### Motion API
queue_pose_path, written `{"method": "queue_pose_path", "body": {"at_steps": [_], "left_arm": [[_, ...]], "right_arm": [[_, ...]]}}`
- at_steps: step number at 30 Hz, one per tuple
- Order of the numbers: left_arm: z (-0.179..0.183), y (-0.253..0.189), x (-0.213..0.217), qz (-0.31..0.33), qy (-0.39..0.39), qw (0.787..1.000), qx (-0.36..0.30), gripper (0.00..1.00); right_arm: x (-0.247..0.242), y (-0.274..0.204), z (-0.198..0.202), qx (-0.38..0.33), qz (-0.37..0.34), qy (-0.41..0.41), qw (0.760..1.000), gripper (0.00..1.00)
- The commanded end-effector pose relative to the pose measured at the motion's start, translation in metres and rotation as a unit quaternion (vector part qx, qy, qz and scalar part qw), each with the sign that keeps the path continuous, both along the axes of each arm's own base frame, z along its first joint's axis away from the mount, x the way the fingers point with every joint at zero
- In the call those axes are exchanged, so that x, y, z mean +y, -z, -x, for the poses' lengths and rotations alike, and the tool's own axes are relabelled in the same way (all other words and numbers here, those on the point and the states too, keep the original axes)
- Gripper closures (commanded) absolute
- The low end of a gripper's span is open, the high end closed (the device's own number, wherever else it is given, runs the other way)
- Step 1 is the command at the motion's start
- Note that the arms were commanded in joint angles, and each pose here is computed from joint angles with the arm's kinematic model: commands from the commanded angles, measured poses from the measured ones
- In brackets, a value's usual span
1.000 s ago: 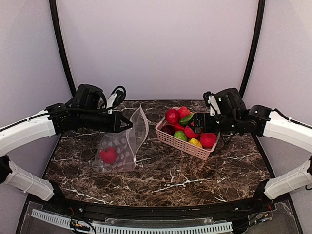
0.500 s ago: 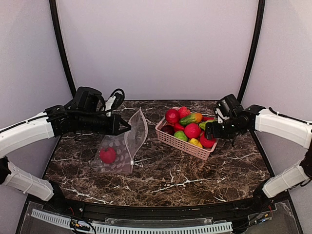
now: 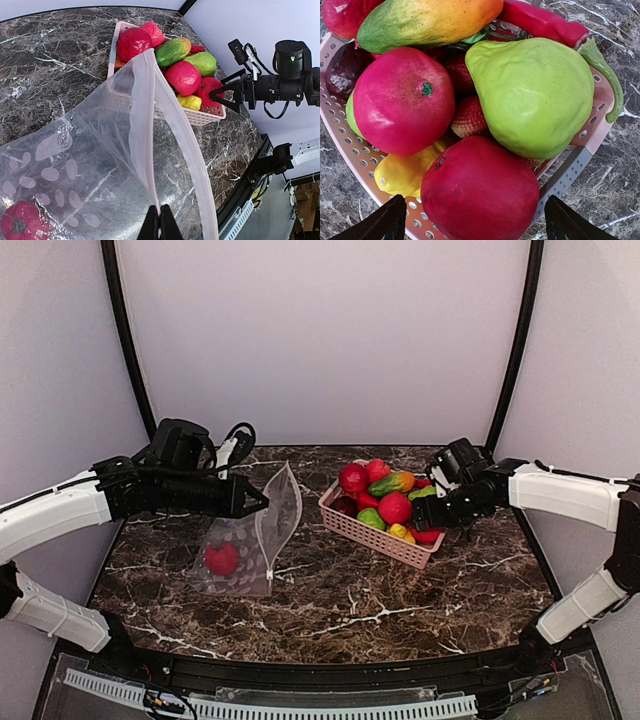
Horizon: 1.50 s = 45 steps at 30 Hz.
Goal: Place the food in the zip-top bag and seal the zipper
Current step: Pick up the fake fruit from the bin.
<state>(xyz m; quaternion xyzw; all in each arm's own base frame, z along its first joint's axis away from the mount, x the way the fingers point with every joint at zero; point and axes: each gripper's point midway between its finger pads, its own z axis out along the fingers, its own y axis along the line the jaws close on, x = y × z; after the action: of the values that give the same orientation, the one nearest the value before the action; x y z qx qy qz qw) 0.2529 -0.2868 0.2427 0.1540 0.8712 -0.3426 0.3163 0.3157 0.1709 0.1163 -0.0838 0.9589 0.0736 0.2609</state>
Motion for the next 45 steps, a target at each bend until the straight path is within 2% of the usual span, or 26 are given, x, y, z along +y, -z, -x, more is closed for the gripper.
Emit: {"method": "queue_pose_path", "body": {"at_steps": [1, 11, 21, 33, 40, 45], "left_arm": [[0.005, 0.002, 0.006, -0.003, -0.002, 1.000, 0.009, 0.99], [0.005, 0.000, 0.006, -0.002, -0.001, 1.000, 0.007, 0.99], [0.005, 0.001, 0.006, -0.003, -0.001, 1.000, 0.007, 0.99], [0.005, 0.002, 0.006, -0.003, 0.001, 1.000, 0.008, 0.99], [0.007, 0.001, 0.005, -0.002, 0.007, 1.000, 0.010, 0.99], [0.008, 0.001, 0.004, -0.007, 0.013, 1.000, 0.010, 0.99]], "right_arm": [[0.005, 0.002, -0.009, -0.015, -0.002, -0.014, 1.000, 0.07], [0.006, 0.016, -0.014, -0.005, 0.005, -0.011, 1.000, 0.10], [0.003, 0.012, -0.013, -0.011, 0.002, 0.000, 1.000, 0.25], [0.001, -0.016, -0.005, -0.031, -0.022, 0.006, 0.999, 0.27], [0.004, -0.066, 0.011, -0.064, -0.085, 0.002, 0.994, 0.27], [0.038, -0.108, 0.028, -0.081, -0.202, -0.052, 0.975, 0.29]]}}
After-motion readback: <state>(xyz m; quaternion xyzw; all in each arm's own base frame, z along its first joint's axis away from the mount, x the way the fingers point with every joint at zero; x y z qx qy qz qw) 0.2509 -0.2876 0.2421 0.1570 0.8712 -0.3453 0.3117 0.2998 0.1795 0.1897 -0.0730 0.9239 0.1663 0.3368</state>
